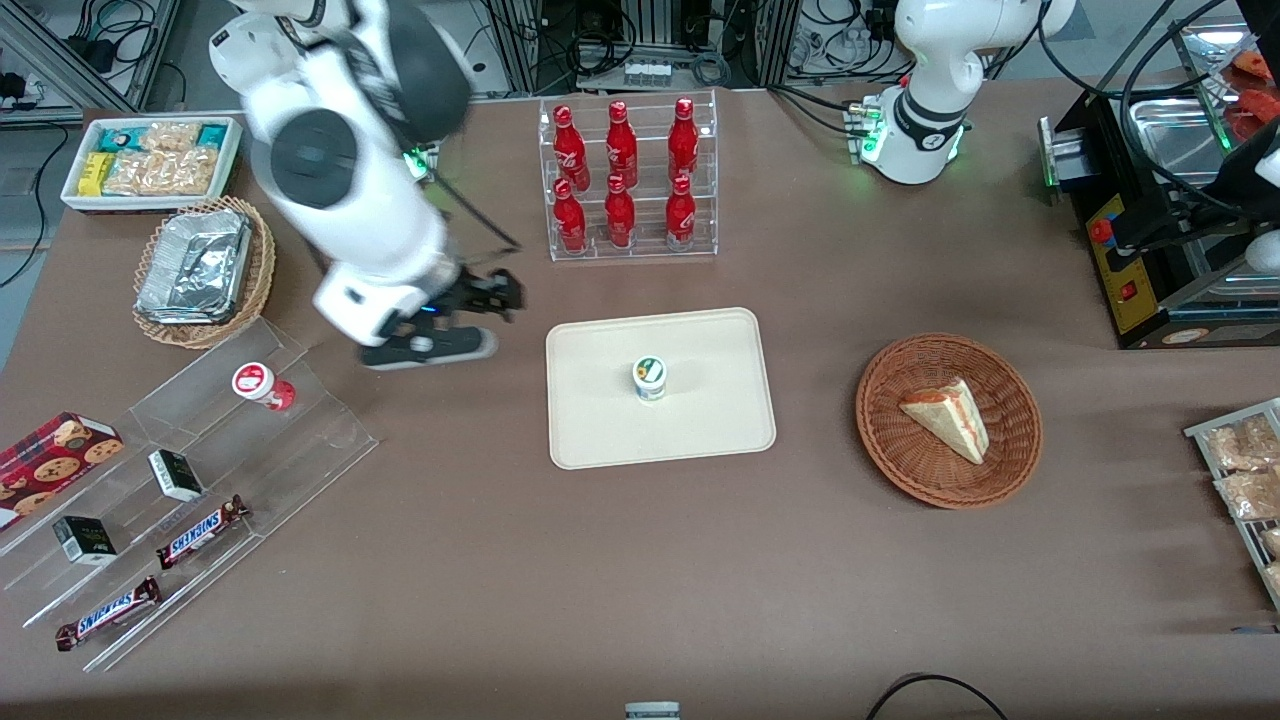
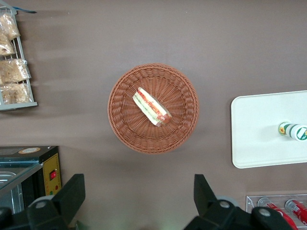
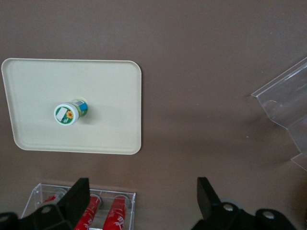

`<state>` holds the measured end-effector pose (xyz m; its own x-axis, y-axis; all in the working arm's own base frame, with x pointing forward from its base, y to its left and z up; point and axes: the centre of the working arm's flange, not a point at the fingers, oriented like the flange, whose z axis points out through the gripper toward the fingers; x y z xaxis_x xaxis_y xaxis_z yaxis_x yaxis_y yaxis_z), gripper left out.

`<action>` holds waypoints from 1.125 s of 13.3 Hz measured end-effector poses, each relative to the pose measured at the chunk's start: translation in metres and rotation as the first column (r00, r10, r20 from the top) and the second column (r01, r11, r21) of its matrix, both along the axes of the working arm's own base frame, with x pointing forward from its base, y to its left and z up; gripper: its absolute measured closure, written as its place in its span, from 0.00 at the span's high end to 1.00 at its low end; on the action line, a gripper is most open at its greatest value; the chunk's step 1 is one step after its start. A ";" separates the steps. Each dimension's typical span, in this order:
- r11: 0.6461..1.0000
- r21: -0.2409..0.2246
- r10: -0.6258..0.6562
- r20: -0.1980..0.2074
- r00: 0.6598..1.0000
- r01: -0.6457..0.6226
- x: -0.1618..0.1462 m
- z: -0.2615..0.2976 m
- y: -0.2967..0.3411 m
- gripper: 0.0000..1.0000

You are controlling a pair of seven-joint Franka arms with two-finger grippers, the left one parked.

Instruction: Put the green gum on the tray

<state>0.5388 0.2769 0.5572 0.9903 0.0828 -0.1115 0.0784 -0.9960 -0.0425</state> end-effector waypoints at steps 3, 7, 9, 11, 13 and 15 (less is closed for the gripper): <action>1.000 0.008 -0.018 -0.017 1.000 0.018 -0.006 0.037 -0.058 1.00; 0.999 0.018 -0.042 -0.040 0.998 0.043 -0.009 0.063 -0.133 1.00; 0.997 0.020 -0.072 -0.047 0.996 0.073 -0.012 0.073 -0.162 1.00; 0.993 0.016 -0.117 -0.047 0.992 0.118 -0.016 0.082 -0.191 1.00; 0.990 0.004 -0.143 -0.038 0.989 0.144 -0.015 0.086 -0.219 1.00; 0.989 -0.006 -0.148 -0.049 0.988 0.148 -0.015 0.085 -0.240 1.00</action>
<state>0.5241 0.0374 0.6417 0.9850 -0.0645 -0.1601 -0.0718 -0.9966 -0.0405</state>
